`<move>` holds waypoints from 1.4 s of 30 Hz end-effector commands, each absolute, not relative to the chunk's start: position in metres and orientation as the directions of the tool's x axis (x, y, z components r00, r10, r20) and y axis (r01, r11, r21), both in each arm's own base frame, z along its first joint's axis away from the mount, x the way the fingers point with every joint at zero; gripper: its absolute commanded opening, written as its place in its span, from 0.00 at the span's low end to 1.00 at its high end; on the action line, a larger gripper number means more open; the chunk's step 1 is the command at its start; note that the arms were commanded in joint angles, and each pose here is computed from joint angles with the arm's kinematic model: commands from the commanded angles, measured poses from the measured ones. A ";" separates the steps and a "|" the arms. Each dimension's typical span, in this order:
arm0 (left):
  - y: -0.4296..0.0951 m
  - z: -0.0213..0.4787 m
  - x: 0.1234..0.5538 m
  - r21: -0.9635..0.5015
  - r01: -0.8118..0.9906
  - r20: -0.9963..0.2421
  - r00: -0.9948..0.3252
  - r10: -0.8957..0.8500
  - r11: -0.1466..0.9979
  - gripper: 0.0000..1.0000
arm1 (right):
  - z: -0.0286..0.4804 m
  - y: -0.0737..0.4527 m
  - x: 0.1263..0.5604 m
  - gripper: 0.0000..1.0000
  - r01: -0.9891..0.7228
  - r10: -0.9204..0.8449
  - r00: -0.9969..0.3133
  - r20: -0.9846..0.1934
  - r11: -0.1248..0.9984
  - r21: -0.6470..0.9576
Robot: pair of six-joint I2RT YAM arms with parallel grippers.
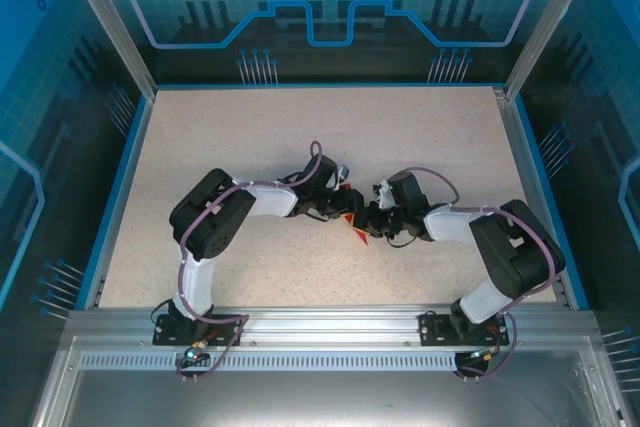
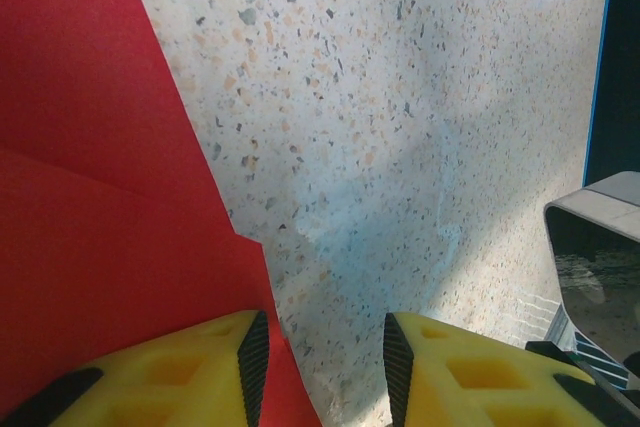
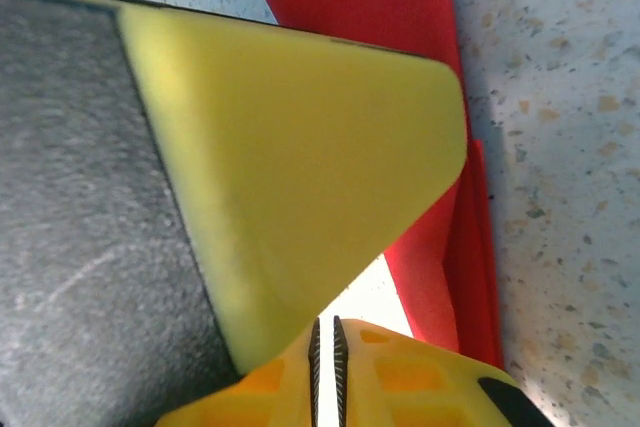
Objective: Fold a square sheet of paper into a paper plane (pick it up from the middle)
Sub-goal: Fold the wing for the fifth time at the center of the table.
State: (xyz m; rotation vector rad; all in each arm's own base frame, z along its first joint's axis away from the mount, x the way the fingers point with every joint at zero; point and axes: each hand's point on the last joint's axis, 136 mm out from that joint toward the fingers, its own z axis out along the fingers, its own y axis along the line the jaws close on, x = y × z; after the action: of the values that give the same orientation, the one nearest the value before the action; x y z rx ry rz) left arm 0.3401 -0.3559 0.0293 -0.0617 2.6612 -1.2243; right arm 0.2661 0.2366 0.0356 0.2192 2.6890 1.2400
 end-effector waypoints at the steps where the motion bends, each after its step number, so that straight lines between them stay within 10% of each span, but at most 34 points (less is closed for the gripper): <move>1: -0.339 -0.006 0.331 -0.688 0.007 -0.124 -0.986 -0.109 0.725 0.39 | 0.042 0.247 0.275 0.15 0.045 0.198 -0.975 -0.103 0.626 0.779; 18: -0.344 0.005 0.335 -0.703 0.032 -0.144 -0.985 -0.098 0.710 0.40 | -0.004 0.211 0.272 0.12 0.170 0.284 -0.957 -0.061 0.717 0.676; 30: -0.351 0.110 0.353 -0.739 0.221 -0.343 -0.936 -0.074 0.637 0.48 | -0.034 0.200 0.247 0.06 0.264 0.309 -0.950 0.050 0.703 0.660; 42: -0.343 0.069 0.343 -0.728 0.147 -0.296 -0.948 -0.114 0.669 0.43 | -0.035 0.199 0.246 0.05 0.287 0.326 -0.943 0.065 0.699 0.655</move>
State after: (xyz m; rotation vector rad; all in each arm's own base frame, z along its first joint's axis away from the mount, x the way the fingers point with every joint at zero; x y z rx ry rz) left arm 0.3420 -0.3426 0.0871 0.0469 2.5532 -1.1831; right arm 0.2744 0.2232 0.0100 0.3475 2.6774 1.2610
